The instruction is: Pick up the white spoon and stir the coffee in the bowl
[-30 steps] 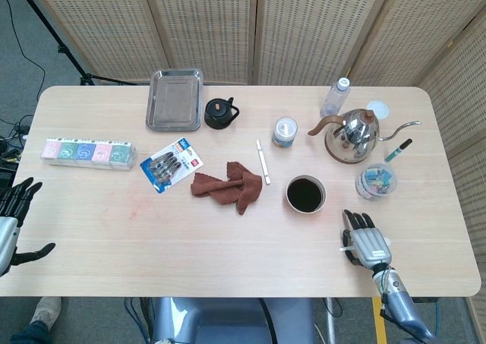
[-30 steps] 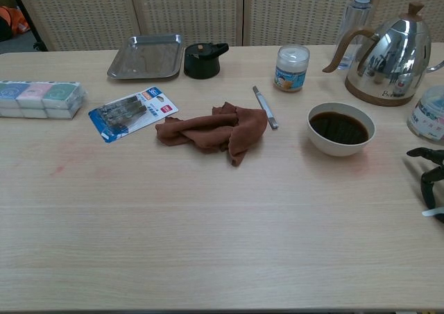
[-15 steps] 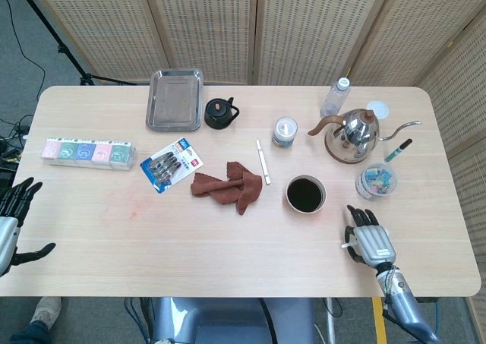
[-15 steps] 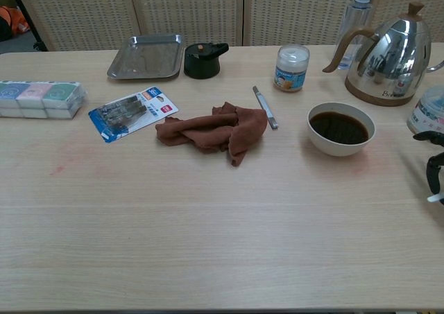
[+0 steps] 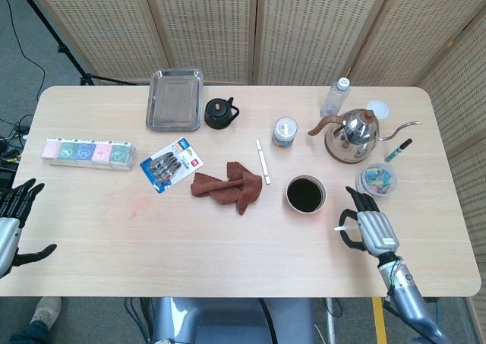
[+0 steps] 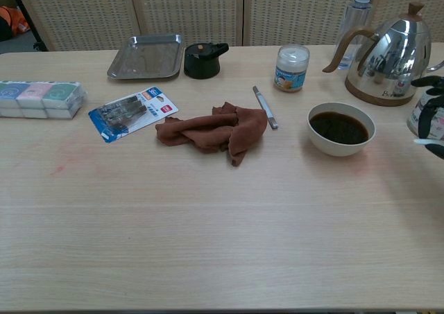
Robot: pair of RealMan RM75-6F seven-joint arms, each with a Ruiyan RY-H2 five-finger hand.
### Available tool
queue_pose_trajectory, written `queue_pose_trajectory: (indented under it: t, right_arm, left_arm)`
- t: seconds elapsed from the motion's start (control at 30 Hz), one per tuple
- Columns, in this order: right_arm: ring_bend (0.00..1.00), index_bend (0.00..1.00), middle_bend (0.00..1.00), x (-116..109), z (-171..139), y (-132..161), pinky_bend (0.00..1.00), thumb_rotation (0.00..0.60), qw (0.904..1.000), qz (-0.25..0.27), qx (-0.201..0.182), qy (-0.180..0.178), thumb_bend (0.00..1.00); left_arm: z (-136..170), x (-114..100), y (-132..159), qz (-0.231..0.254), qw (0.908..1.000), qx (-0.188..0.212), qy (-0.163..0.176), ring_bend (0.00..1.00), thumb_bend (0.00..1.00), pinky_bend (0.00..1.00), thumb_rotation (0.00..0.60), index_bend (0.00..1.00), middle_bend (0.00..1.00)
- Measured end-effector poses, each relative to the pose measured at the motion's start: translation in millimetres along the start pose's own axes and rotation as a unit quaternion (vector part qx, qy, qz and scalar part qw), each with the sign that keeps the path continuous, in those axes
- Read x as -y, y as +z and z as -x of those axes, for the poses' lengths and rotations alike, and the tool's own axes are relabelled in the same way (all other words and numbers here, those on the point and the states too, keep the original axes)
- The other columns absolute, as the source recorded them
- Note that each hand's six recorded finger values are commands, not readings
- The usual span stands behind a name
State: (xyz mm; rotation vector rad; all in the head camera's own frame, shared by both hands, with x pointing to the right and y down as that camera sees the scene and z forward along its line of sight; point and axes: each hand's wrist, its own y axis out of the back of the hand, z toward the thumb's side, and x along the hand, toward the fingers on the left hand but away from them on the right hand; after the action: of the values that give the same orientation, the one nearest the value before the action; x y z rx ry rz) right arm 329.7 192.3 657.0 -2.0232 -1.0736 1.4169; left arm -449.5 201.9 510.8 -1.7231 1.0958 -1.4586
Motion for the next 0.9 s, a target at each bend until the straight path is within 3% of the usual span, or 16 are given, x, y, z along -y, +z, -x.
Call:
queue_pose_trajectory:
  t: [0.17,0.47,0.9]
  right_arm:
    - [0.00,0.57,0.00,-20,16,21,0.00,0.600,0.9986,0.049,-0.011,-0.013,0.54]
    - [0.00,0.57,0.00,-38,38,61,0.00,0.600,0.9956,0.083,-0.041,-0.013,0.54]
    - [0.00,0.57,0.00,-35,85,108,0.00,0.600,0.9931,0.108,-0.041,0.020,0.54]
  left_arm:
    - [0,0,0,0.000,1.0000,0.001,0.000,0.00,0.13,0.00,0.600,0.00,0.00]
    - [1,-2,-1,0.005,1.0000,0.002,0.001,0.00,0.13,0.00,0.600,0.00,0.00]
    - [-1,0,-1,0.003,1.0000,0.003,-0.007,0.00,0.13,0.00,0.600,0.00,0.00]
